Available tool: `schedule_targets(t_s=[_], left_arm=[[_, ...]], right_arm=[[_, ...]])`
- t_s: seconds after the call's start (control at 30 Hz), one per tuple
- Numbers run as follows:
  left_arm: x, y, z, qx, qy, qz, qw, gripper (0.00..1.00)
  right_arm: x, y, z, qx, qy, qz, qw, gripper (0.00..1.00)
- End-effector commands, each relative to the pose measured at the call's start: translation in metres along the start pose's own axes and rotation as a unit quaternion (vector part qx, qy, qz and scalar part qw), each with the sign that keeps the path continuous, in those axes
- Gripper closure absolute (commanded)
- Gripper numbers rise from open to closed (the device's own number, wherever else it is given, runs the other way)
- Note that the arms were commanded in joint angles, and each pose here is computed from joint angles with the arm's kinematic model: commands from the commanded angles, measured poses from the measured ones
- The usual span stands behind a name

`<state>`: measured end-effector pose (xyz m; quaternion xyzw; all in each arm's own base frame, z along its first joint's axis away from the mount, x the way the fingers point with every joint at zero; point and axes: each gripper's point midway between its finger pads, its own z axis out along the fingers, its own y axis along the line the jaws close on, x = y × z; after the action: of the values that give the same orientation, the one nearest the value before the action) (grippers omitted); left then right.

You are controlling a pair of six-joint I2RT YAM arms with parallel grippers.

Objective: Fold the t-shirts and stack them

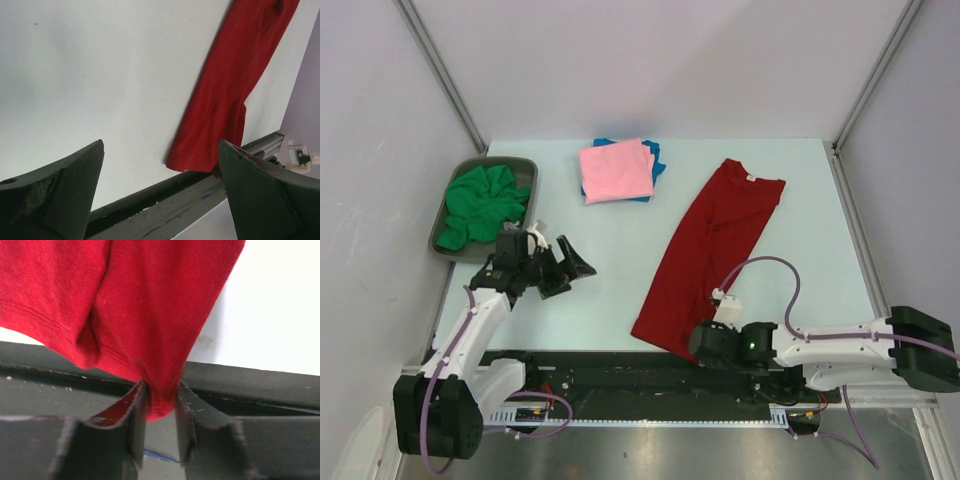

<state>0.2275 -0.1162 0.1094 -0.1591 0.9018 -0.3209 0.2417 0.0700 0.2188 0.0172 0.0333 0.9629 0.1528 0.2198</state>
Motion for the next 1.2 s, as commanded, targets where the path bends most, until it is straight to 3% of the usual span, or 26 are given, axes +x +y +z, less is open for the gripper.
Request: schedule_targets(t_s=[0.0,0.07,0.1,0.2,0.3,0.47,0.7,0.8,1.17], left_arm=[[0.005,-0.022,0.004,0.034,0.011,0.009,0.999,0.0],[0.012,-0.03,0.006,0.035,0.02,0.025,0.999,0.0],[0.011,-0.036,0.006,0.039,0.02,0.03,0.999,0.0],[0.01,-0.053,0.006,0.056,0.023,0.047,0.997,0.0],[0.008,-0.065,0.007,0.059,0.027,0.06,0.996,0.0],[0.006,-0.068,0.016,0.06,0.037,0.064,0.995,0.0],[0.011,-0.061,0.027,0.058,0.05,0.06,0.995,0.0],[0.013,-0.057,0.031,0.054,0.055,0.061,0.995,0.0],[0.016,-0.053,0.041,0.053,0.078,0.07,0.993,0.0]], right_arm=[[-0.018,-0.001,-0.017,-0.006,-0.037,0.008,0.999,0.35],[-0.028,0.019,-0.027,-0.036,-0.046,0.005,0.998,0.08],[-0.038,0.041,-0.039,-0.065,-0.054,-0.001,0.996,0.01],[-0.063,0.07,-0.06,-0.087,-0.086,-0.025,0.992,0.0],[-0.112,0.088,-0.082,-0.103,-0.134,0.003,0.986,0.0],[-0.224,0.018,-0.078,-0.015,-0.227,0.096,0.969,0.0],[-0.311,-0.111,-0.045,0.137,-0.274,0.21,0.928,0.0],[-0.332,-0.16,-0.027,0.17,-0.277,0.253,0.911,0.0],[-0.36,-0.229,0.03,0.168,-0.273,0.327,0.889,0.01]])
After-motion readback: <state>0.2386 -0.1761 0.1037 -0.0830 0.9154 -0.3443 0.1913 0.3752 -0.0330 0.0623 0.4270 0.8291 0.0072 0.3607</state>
